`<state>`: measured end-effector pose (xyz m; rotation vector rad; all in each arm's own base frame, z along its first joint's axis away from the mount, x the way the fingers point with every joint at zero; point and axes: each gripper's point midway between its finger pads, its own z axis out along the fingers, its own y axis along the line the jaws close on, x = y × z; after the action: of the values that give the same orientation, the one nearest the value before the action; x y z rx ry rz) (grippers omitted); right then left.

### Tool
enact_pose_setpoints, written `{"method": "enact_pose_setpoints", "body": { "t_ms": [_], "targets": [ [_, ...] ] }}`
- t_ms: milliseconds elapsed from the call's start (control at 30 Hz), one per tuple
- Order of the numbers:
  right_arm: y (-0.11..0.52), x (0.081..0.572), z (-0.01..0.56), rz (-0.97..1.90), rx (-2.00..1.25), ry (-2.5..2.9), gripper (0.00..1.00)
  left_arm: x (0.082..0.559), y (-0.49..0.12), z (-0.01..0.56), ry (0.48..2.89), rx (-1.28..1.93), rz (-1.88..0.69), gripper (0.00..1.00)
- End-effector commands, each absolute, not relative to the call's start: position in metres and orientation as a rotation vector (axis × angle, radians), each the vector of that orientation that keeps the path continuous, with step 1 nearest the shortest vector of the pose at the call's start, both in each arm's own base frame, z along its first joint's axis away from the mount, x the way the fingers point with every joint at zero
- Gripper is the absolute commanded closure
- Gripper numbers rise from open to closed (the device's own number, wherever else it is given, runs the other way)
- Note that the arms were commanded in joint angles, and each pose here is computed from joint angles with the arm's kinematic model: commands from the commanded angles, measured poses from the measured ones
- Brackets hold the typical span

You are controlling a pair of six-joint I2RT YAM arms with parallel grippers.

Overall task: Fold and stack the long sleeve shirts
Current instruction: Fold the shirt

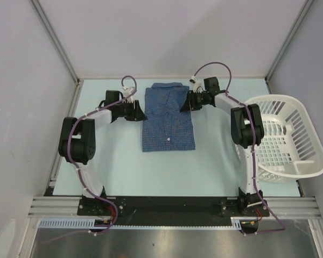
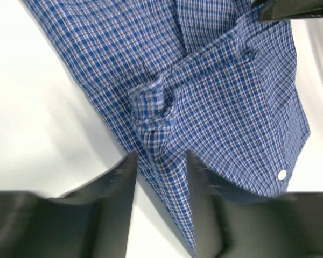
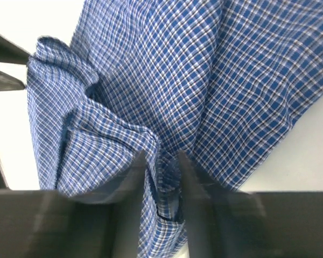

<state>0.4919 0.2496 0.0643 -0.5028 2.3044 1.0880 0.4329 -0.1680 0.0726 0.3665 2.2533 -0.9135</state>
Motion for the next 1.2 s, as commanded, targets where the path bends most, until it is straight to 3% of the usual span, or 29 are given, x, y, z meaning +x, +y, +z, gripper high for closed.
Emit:
{"method": "enact_pose_setpoints", "body": {
  "t_ms": [0, 33, 67, 100, 200, 233, 367, 600, 800, 933, 1167],
  "targets": [
    [0.237, 0.505, 0.087, 1.056, -0.494, 2.266, 0.52, 0.432, -0.162, 0.099, 2.204, 0.385, -0.942, 0.41],
    [0.23, 0.503, 0.108, 1.039, -0.497, 2.24, 0.4, 0.425, -0.156, 0.106, 2.187, 0.379, -0.961, 0.34],
    [0.217, 0.504, 0.119, 1.023, -0.485, 2.229, 0.35, 0.42, -0.154, 0.134, 2.12, 0.404, -0.959, 0.25],
    [0.21, 0.499, 0.129, 1.018, -0.485, 2.225, 0.19, 0.411, -0.154, 0.143, 2.105, 0.423, -0.977, 0.21],
    [0.198, 0.47, 0.174, 1.037, -0.495, 2.161, 0.0, 0.37, -0.168, 0.174, 2.066, 0.472, -1.079, 0.05],
    [0.201, 0.455, 0.196, 1.063, -0.496, 2.129, 0.0, 0.351, -0.182, 0.17, 2.081, 0.491, -1.134, 0.0],
    [0.237, 0.394, 0.203, 1.322, -0.399, 2.185, 0.0, 0.309, -0.227, 0.171, 2.092, 0.465, -1.321, 0.01],
    [0.298, 0.324, 0.139, 1.767, -0.114, 2.345, 0.0, 0.286, -0.276, 0.133, 2.161, 0.271, -1.613, 0.01],
    [0.288, 0.327, 0.041, 1.738, 0.125, 2.519, 0.0, 0.305, -0.264, 0.059, 2.292, 0.048, -1.586, 0.01],
    [0.261, 0.336, 0.019, 1.675, 0.215, 2.575, 0.0, 0.307, -0.225, 0.017, 2.439, -0.118, -1.517, 0.01],
    [0.271, 0.359, 0.121, 1.731, -0.011, 2.378, 0.0, 0.286, -0.232, 0.11, 2.214, 0.341, -1.624, 0.01]
  ]
}}
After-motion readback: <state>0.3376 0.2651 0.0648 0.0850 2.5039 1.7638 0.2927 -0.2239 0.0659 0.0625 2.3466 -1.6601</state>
